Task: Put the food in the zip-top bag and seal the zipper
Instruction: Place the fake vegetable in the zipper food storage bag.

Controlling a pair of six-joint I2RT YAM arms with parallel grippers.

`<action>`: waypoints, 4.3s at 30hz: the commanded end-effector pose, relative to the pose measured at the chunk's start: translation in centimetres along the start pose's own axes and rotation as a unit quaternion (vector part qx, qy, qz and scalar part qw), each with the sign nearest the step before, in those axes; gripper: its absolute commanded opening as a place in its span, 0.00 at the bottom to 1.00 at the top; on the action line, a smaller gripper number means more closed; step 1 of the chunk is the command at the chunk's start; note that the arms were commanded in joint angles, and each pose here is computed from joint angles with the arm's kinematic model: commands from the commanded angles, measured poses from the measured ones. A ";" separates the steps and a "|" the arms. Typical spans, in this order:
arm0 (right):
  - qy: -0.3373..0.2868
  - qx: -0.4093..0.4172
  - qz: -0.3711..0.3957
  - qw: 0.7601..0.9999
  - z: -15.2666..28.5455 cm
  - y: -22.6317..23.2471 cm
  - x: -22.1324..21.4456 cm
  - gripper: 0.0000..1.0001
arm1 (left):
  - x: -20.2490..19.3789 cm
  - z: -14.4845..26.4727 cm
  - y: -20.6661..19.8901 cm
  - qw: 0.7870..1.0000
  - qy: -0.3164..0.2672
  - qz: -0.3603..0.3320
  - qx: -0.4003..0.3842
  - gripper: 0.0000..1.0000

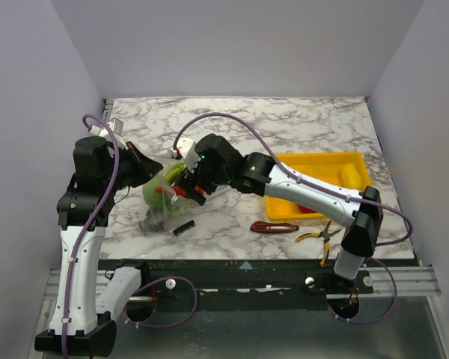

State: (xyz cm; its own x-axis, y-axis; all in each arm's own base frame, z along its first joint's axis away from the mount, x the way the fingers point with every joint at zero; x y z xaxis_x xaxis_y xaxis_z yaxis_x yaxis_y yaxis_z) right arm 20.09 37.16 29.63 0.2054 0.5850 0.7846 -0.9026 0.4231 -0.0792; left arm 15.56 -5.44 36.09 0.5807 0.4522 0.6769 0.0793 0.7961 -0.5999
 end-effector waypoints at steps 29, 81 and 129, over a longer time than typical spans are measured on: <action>-0.058 0.102 0.023 0.993 1.4 -1.3 0.2 0.00 | 0.5 0.2 -0.6 0.999 -0.013 -0.021 -0.035 0.00; -0.187 0.084 0.128 0.970 -2.7 3.0 1.5 0.51 | -0.7 -0.5 -1.4 0.990 0.003 0.068 -0.120 0.00; -0.161 -0.122 -0.157 0.967 7.7 -0.2 -2.7 0.94 | -1.0 0.2 0.7 0.994 -0.087 0.062 -0.002 0.00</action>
State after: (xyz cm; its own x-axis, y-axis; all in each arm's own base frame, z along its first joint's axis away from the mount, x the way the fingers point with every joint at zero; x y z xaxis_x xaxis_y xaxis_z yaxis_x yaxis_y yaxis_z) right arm 16.54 34.63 32.57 0.2844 0.1374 0.9488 -0.8574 0.4792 0.1876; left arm 14.56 -5.70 34.12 0.4997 0.6187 0.6062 0.0075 0.6967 -0.7173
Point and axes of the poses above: each gripper's point midway between its finger pads, its own z axis back along the fingers, its own y axis along the line the jaws close on, x = y × z, the point moved 10 cm from there along z, back along the fingers, and after that the axes turned 2 degrees about -z, right-handed, at the moved point
